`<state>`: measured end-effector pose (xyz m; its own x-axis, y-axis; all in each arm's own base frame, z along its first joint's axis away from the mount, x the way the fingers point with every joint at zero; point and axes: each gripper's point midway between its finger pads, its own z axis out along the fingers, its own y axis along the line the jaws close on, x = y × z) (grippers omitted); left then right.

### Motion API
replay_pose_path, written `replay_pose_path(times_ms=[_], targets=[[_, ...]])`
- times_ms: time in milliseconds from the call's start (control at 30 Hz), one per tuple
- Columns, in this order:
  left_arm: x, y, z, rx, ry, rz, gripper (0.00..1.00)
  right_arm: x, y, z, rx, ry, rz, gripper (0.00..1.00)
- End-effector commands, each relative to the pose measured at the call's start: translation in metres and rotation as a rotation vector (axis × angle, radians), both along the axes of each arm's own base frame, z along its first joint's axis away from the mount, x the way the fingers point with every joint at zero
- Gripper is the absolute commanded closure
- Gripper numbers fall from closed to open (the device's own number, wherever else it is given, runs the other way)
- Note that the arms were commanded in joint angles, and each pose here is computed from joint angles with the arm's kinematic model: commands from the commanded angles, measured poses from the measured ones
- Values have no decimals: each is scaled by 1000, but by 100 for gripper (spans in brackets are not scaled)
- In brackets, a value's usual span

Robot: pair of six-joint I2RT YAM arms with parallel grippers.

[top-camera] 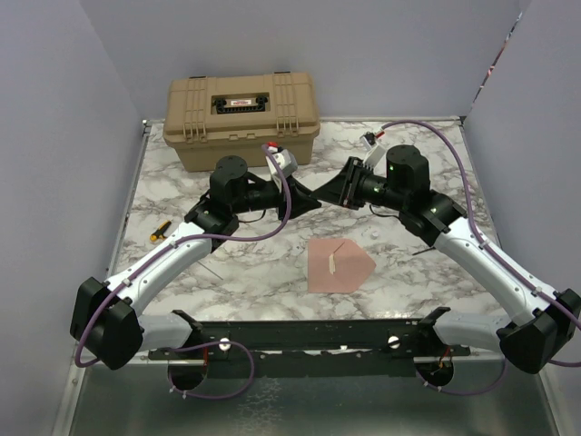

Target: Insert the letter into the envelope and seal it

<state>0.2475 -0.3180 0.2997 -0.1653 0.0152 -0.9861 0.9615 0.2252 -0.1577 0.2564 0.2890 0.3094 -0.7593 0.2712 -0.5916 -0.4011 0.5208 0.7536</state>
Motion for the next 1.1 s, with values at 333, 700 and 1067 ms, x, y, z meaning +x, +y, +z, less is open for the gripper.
replay_pose_path(times_ms=[333, 700, 1067], targets=[[3, 23, 19, -15, 23, 163, 13, 3, -20, 30, 33, -114, -103, 100], [-15, 21, 68, -323, 426, 175, 7, 2, -29, 70, 206, -234, -169, 100], [-11, 28, 106, -517, 557, 131, 25, -2, -23, 106, 379, -283, -125, 100]])
